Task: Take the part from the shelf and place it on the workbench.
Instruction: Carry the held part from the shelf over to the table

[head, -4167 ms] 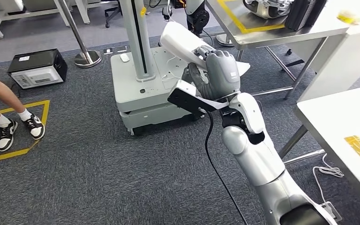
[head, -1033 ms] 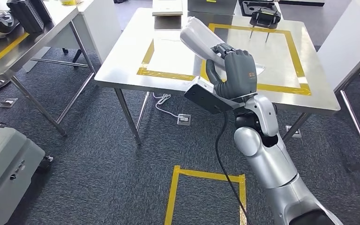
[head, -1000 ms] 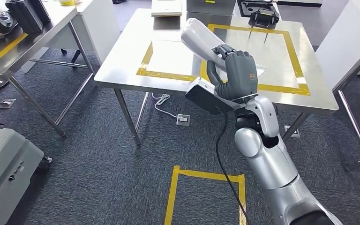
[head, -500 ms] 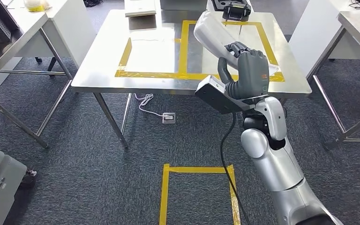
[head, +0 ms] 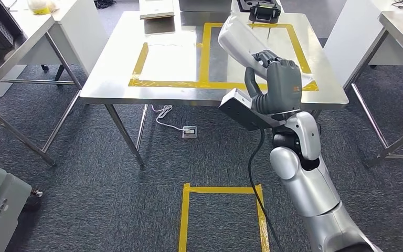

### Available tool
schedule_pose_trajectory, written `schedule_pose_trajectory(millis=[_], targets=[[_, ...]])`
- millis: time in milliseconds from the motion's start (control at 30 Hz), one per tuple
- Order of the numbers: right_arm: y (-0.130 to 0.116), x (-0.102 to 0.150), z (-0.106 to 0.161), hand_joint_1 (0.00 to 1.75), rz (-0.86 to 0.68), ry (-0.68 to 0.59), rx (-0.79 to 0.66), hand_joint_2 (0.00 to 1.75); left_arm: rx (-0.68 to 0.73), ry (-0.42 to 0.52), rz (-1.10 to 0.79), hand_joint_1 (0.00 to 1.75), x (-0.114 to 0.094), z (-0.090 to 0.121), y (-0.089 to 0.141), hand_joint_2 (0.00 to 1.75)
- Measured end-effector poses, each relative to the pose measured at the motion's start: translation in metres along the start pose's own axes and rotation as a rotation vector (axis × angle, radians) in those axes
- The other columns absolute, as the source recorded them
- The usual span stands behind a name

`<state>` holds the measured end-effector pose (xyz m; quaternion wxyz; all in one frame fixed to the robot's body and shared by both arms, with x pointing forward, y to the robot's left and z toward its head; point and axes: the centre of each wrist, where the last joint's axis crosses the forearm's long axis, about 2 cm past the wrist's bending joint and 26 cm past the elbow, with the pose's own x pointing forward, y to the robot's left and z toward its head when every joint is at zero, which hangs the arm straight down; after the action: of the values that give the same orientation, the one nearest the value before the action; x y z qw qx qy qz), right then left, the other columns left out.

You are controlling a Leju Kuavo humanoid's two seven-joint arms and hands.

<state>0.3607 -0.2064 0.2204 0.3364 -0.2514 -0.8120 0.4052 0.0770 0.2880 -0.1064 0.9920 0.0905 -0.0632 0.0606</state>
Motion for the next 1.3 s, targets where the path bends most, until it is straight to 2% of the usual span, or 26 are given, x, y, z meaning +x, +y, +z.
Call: schedule_pose_trajectory(millis=[1300], targets=[[0.003,0.014,-0.019,1.75,-0.053,-0.022,-0.001,1.75,0.01,0.0,0.051,0.0,-0.012,-0.002,0.007,1.75]])
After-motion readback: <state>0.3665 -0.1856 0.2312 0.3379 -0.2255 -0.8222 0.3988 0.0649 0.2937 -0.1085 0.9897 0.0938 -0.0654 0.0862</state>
